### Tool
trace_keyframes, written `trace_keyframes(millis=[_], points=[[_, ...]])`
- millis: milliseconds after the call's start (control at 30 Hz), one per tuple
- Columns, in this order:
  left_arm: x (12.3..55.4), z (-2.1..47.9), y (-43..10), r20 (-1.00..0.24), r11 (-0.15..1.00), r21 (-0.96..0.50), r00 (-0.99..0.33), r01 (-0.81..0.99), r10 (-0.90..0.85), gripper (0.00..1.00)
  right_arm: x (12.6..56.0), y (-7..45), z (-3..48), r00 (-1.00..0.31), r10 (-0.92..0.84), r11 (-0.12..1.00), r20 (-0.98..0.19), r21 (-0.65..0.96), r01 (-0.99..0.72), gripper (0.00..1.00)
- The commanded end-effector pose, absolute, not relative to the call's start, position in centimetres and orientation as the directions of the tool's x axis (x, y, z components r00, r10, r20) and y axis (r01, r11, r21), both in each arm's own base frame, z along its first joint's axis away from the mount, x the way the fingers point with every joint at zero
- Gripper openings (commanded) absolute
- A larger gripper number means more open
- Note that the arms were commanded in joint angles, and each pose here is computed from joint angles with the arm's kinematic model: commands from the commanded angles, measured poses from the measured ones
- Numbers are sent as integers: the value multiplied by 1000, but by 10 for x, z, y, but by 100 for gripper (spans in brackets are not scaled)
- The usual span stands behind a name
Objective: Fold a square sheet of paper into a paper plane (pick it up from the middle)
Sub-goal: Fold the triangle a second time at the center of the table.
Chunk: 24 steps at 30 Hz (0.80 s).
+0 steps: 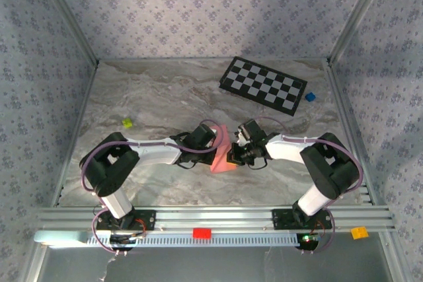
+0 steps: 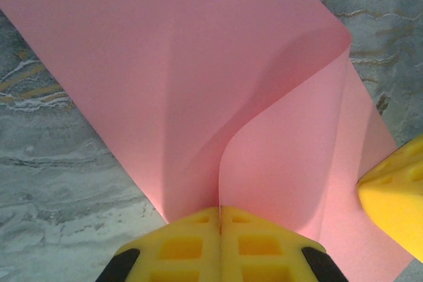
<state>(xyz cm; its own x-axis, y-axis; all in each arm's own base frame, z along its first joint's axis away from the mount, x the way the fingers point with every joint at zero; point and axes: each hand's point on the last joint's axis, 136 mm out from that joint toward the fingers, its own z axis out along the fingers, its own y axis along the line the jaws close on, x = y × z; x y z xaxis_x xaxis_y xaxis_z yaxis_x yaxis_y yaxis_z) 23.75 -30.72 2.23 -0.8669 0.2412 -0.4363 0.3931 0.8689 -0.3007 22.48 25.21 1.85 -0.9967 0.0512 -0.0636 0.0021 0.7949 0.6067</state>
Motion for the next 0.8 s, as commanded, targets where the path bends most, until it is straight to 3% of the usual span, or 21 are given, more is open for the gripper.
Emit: trace_keyframes(millis=[0, 567, 767], points=[[241, 15, -305, -426, 877, -275, -867, 395, 257, 2, 209, 237, 0, -999, 39, 836, -5, 548, 30, 5], [236, 12, -302, -416, 876, -282, -872, 393, 257, 0, 229, 252, 28, -996, 48, 784, -72, 621, -7, 6], [239, 17, -304, -422, 873, -280, -868, 399, 262, 0, 221, 251, 20, -998, 31, 798, -46, 602, -3, 6]])
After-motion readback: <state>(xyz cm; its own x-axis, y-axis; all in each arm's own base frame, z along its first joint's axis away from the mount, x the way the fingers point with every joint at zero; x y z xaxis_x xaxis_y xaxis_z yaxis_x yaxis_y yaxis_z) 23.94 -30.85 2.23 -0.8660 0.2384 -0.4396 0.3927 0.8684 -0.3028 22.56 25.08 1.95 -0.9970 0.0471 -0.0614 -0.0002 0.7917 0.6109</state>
